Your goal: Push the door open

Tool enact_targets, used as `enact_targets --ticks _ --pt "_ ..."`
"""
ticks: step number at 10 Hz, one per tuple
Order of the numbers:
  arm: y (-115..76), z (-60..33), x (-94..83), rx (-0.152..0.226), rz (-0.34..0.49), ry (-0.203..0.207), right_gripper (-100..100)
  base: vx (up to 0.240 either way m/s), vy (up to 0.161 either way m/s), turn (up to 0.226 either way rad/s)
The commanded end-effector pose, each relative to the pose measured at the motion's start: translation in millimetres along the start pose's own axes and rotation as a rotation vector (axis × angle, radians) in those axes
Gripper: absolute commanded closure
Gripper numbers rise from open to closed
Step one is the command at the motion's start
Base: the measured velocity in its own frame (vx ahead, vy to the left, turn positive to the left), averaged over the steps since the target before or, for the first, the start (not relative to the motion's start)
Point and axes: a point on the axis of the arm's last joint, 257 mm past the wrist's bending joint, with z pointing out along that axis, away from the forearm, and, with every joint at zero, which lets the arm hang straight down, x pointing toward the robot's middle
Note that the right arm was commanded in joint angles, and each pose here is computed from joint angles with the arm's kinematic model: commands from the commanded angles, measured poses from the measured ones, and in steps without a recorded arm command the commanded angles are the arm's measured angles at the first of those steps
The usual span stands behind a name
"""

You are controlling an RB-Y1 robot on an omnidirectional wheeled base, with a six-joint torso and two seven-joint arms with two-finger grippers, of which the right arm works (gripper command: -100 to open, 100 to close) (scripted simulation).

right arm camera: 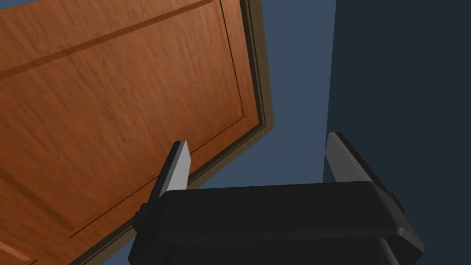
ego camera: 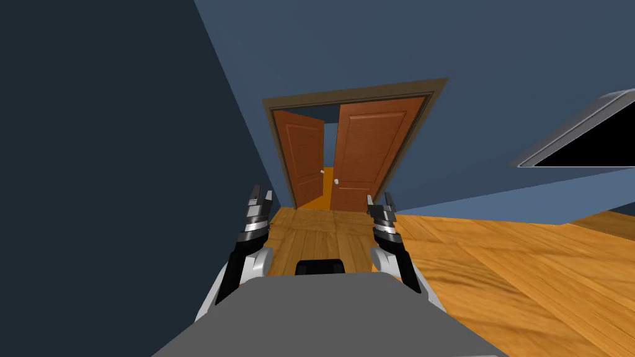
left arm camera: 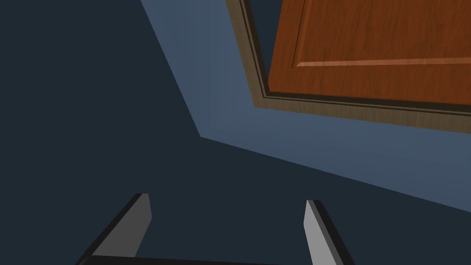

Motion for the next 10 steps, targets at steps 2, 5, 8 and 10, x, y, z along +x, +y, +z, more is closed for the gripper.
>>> enact_targets --ticks 2,5,8,10 --pt "-16.9 -4.1 -11.2 0.023 0.064 -0.026 -100 0.092 -0.044 0.14" --pt "-36.7 -10.5 -25.8 0.049 0.138 -0.062 -100 0.079 -0.051 0.142" --pt "-57.1 -18.3 -41.5 0.072 0.216 -0.106 -100 0.086 -0.062 0.141" --pt "-71.1 -24.5 -52.7 0.086 0.271 -0.14 -100 0.087 -0.058 0.178"
